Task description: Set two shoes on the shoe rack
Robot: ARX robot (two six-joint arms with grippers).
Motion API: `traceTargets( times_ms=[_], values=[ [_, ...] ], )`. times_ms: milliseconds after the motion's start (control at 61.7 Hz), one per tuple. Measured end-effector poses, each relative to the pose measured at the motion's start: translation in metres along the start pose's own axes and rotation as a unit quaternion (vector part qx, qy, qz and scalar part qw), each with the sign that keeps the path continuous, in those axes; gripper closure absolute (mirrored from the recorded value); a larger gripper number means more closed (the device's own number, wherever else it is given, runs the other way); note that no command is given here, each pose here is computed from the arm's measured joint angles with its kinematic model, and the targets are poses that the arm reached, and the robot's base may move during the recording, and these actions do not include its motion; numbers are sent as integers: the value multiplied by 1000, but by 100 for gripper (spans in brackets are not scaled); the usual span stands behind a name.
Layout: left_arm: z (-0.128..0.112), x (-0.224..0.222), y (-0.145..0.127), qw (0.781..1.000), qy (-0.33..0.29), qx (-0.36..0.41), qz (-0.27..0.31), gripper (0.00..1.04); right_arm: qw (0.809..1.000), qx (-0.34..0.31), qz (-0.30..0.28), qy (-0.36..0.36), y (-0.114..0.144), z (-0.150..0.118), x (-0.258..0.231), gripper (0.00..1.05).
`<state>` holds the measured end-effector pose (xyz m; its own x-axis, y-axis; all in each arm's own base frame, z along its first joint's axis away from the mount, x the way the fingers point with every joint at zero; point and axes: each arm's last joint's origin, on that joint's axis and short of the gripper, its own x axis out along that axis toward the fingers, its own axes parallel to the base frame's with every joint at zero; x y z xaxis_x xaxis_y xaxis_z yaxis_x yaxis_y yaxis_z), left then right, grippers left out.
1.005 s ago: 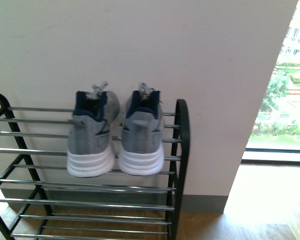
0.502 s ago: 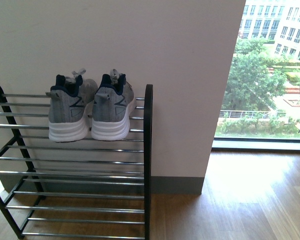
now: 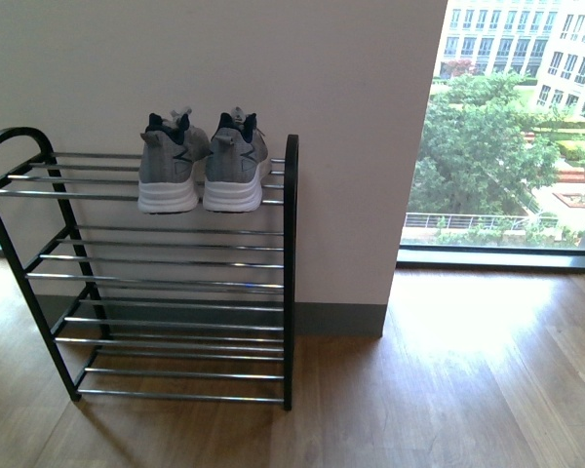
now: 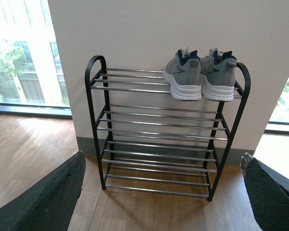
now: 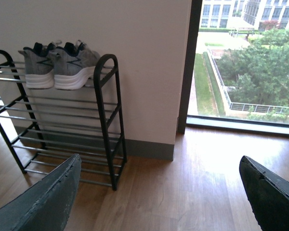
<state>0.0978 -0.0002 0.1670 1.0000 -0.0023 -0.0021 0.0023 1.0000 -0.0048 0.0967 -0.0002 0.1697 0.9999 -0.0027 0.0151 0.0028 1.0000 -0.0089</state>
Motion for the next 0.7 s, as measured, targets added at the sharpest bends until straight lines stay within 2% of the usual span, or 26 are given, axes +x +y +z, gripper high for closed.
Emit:
traceTargets(
  times_ms=[697],
  values=[
    [0,0,0,1000,0,0,0,9,1000,0,0,0,0,0,0,9]
  ],
)
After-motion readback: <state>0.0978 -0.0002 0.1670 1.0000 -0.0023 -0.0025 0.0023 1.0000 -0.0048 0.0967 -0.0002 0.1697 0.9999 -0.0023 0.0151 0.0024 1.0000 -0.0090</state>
